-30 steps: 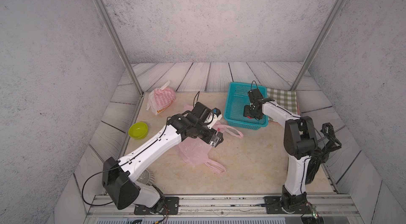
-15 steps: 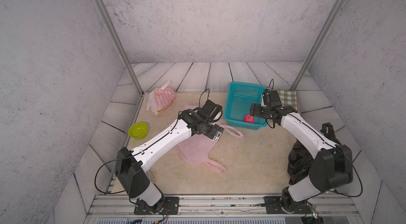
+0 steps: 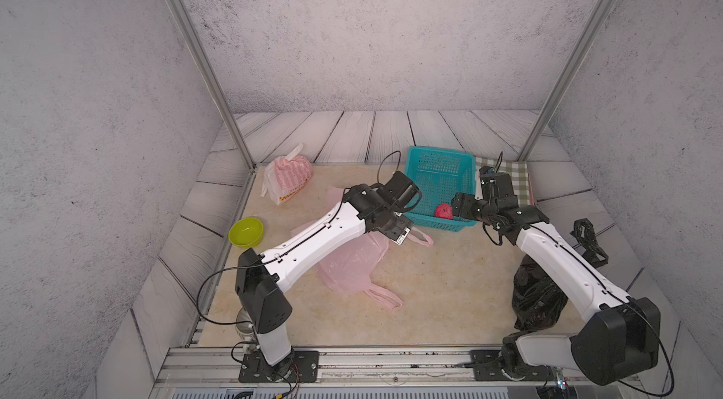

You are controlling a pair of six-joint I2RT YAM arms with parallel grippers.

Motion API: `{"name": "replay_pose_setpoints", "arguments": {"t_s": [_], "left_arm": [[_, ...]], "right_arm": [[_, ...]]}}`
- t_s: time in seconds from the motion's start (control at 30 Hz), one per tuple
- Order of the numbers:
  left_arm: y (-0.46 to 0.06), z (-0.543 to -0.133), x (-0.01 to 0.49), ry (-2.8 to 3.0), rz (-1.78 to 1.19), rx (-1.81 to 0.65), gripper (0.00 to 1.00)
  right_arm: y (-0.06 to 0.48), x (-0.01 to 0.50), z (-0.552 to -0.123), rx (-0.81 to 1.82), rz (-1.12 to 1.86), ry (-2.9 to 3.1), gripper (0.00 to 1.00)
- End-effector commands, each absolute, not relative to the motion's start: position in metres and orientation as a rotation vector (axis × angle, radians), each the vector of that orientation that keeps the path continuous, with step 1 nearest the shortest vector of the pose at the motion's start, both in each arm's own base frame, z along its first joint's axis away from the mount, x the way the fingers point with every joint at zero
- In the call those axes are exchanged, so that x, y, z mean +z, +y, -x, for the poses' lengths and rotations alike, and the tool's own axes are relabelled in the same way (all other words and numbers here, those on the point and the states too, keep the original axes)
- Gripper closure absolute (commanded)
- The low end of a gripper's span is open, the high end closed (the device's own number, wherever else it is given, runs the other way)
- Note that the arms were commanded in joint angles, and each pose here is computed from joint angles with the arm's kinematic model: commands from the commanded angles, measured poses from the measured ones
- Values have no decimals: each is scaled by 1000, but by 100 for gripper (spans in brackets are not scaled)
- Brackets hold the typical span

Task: Untie the knot of a plastic bag & take out the apple
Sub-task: Pick up the plastic bag at the center of the board.

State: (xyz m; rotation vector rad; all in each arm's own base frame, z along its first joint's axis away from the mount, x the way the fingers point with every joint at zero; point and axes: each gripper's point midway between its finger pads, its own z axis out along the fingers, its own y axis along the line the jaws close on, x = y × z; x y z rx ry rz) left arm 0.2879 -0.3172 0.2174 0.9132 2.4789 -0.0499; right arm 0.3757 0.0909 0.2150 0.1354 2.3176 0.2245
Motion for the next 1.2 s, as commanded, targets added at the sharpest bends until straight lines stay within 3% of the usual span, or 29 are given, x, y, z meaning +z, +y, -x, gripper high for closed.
{"name": "replay_pose_setpoints", "arguments": {"t_s": [0.0, 0.37, 0.47, 0.5, 0.53, 0.63, 0.7, 0.87, 1.17], "left_arm": [[-286, -274, 200, 2601, -927, 200, 19], [-264, -268, 169, 2589, -884, 480, 19], [-263, -268, 163, 2584, -879, 486, 23], [-263, -270, 162, 2582, -874, 481, 29], [-264, -270, 162, 2579, -873, 477, 41], [-266, -272, 169, 2564, -878, 441, 86], [-264, -273, 177, 2555, -889, 436, 100], [-262, -271, 194, 2537, -931, 397, 100], [-262, -258, 221, 2469, -1103, 236, 100]], "right_arm": [[92, 220, -374, 240, -122, 2299, 10], [92, 215, -368, 255, -121, 2299, 11], [92, 211, -365, 254, -120, 2307, 11], [91, 211, -364, 252, -121, 2308, 12], [91, 211, -363, 251, -117, 2307, 12], [90, 214, -359, 250, -115, 2302, 14], [94, 218, -355, 284, -94, 2292, 16], [142, 226, -325, 479, 156, 2216, 20], [236, 212, -231, 725, 656, 1977, 21]]}}
